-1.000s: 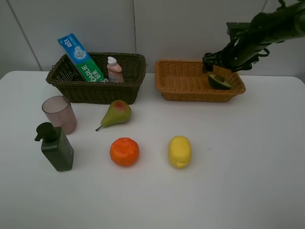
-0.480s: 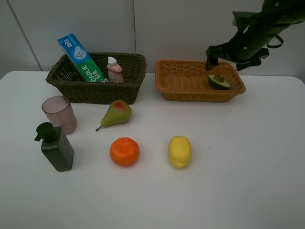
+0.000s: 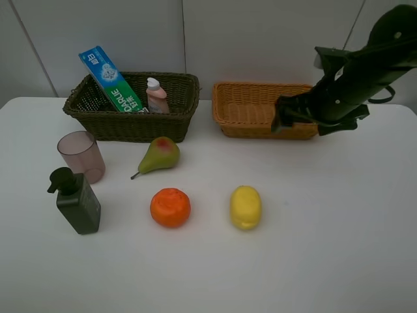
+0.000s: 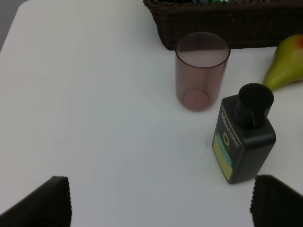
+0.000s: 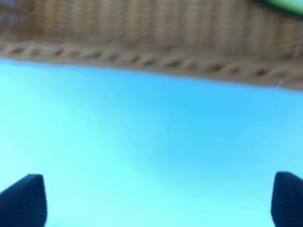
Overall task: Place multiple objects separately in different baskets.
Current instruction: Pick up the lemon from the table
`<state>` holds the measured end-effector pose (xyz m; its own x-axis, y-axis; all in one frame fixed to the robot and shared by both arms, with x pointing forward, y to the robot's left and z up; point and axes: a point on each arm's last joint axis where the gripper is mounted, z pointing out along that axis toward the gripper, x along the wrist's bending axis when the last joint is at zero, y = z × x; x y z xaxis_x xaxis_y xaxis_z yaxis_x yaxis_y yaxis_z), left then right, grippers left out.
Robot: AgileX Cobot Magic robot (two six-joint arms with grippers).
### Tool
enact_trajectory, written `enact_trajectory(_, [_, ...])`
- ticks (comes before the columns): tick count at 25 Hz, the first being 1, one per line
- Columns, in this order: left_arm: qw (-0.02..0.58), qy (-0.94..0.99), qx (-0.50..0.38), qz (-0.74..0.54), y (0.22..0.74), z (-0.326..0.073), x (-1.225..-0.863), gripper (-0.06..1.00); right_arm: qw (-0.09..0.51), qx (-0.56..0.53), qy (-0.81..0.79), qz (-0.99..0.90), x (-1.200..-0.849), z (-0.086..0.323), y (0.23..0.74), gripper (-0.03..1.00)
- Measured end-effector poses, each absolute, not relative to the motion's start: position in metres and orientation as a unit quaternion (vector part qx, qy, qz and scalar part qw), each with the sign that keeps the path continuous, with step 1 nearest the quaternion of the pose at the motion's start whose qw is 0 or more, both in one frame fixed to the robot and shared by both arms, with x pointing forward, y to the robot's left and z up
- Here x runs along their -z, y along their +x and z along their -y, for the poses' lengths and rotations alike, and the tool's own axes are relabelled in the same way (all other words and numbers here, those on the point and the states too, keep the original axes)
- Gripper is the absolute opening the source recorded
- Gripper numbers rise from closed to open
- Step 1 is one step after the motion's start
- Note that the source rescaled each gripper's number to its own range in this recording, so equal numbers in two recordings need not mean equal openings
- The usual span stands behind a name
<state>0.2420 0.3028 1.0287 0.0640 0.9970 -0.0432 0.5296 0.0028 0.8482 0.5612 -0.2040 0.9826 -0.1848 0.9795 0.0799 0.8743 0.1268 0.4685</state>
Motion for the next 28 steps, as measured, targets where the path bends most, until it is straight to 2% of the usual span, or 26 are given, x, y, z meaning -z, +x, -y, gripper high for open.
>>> enact_trajectory(14, [0.367, 0.63, -0.318, -0.606, 0.242, -0.303, -1.029, 1.0, 0.057, -0.218, 0.627, -0.746, -0.972, 0.123, 0.508, 1.0])
enact_trajectory(20, [0.367, 0.63, -0.318, -0.606, 0.242, -0.303, -1.029, 1.0, 0.052, -0.204, 0.634, -0.744, -0.971, 0.109, 0.495, 1.0])
enact_trajectory(28, [0.367, 0.63, -0.318, -0.606, 0.242, -0.303, -1.029, 1.0, 0.05, -0.194, 0.645, -0.737, -0.97, 0.11, 0.493, 1.0])
